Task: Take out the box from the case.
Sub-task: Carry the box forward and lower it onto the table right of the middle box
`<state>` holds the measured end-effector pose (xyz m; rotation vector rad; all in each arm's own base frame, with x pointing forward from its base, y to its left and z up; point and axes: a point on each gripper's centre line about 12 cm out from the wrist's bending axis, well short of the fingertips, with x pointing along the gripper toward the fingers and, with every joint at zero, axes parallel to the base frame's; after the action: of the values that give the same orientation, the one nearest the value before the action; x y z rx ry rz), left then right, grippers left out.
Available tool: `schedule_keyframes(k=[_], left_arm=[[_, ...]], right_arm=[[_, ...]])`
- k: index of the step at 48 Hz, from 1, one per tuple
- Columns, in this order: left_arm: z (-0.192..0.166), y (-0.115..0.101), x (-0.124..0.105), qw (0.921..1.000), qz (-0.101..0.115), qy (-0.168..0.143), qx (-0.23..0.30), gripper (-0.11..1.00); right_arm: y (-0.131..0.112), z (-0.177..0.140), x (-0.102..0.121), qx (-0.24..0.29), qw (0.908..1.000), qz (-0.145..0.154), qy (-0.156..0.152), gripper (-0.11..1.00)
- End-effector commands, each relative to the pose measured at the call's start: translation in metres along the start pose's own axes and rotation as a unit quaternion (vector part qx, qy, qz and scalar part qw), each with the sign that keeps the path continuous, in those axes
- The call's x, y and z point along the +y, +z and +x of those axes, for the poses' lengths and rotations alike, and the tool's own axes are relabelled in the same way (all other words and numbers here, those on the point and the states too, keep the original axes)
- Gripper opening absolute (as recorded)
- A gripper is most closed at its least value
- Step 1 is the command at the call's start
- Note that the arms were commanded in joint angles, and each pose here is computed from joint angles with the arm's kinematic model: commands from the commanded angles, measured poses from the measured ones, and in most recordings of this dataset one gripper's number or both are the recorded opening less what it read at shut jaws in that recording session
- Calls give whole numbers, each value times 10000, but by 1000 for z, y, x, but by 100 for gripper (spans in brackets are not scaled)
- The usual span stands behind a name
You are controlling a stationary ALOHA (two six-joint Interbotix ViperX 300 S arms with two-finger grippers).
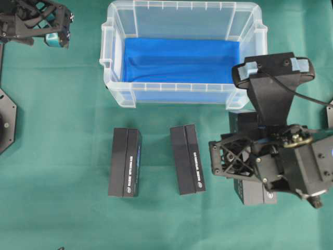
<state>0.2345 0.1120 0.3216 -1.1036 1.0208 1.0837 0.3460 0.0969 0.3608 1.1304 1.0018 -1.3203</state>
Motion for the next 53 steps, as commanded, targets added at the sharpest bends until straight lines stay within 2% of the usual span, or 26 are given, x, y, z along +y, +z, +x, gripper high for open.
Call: schedule_keyframes(k=[1, 11, 24, 39, 53], left_arm=[[-7, 2, 1, 9999, -26, -95, -78, 97], [-7, 1, 1, 9999, -20, -107, -74, 97], [-7, 1, 0, 9999, -21, -113, -78, 97], [-7, 1, 1, 9999, 10, -113, -78, 97], [-6, 1, 1, 9999, 20, -96, -77, 97]], right_arm=[[4, -10, -4, 30, 9999, 45, 143, 65], [1, 7, -5, -19, 10000, 31, 29, 65], [-13, 65, 0, 138, 9997, 47, 174, 65], [-10, 130, -3, 268, 9990, 139, 327, 65], [-9, 150, -2, 396, 9975, 156, 561, 65]])
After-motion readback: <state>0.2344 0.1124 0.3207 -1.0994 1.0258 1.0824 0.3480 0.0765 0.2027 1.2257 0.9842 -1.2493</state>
